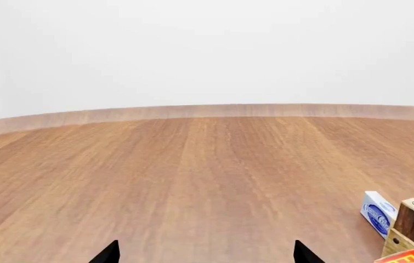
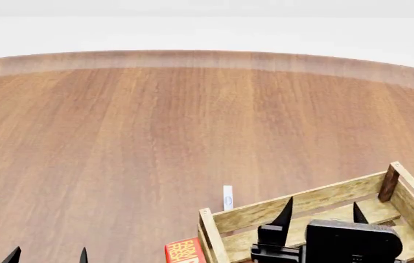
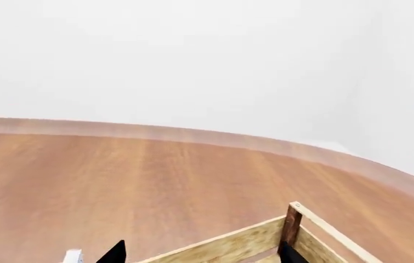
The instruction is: Pick up the tomato sauce, and put it in the wooden tray.
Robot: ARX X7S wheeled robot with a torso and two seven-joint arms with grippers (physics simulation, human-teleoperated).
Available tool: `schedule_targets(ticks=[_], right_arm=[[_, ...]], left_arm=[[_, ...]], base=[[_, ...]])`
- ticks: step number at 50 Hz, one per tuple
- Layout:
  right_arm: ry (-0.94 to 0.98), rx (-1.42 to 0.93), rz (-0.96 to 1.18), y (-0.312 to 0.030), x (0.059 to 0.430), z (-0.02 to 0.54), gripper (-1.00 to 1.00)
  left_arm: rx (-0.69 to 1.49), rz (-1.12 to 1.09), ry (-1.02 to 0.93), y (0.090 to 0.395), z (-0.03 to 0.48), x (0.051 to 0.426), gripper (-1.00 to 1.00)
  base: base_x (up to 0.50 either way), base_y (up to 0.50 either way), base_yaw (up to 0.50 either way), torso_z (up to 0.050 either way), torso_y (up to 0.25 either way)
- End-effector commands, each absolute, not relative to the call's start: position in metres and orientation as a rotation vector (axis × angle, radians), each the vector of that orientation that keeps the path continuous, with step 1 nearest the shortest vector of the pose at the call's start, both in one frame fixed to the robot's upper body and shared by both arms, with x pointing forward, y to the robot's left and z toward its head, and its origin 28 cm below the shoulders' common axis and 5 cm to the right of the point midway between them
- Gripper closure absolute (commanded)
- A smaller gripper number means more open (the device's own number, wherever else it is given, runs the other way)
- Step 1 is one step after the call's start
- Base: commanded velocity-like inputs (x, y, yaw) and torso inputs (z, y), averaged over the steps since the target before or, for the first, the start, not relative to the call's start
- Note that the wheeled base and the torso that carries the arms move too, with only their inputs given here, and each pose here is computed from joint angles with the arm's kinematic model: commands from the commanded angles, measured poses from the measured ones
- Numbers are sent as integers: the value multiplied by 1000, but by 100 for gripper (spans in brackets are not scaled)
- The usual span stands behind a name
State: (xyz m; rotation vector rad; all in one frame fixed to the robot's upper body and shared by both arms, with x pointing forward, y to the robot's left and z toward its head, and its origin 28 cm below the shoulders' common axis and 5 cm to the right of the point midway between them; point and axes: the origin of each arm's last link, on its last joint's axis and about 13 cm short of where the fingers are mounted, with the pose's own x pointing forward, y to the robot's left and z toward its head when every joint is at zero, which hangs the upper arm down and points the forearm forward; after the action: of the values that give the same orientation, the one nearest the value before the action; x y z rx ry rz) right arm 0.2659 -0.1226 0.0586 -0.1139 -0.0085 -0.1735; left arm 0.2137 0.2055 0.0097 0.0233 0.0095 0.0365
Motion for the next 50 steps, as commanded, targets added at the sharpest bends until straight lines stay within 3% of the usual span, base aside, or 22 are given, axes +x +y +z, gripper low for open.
schedule_targets(ticks=[1,50], right_arm=[[-57,-117,-116,-117,240,71,-100],[-247,-152,-9,-104,172,118,-100]], left_arm=[[24,36,9,205,10,214,-100],[25,36,9,205,11,214,-100]], base=[[0,0,0,0,0],[0,0,0,0,0]])
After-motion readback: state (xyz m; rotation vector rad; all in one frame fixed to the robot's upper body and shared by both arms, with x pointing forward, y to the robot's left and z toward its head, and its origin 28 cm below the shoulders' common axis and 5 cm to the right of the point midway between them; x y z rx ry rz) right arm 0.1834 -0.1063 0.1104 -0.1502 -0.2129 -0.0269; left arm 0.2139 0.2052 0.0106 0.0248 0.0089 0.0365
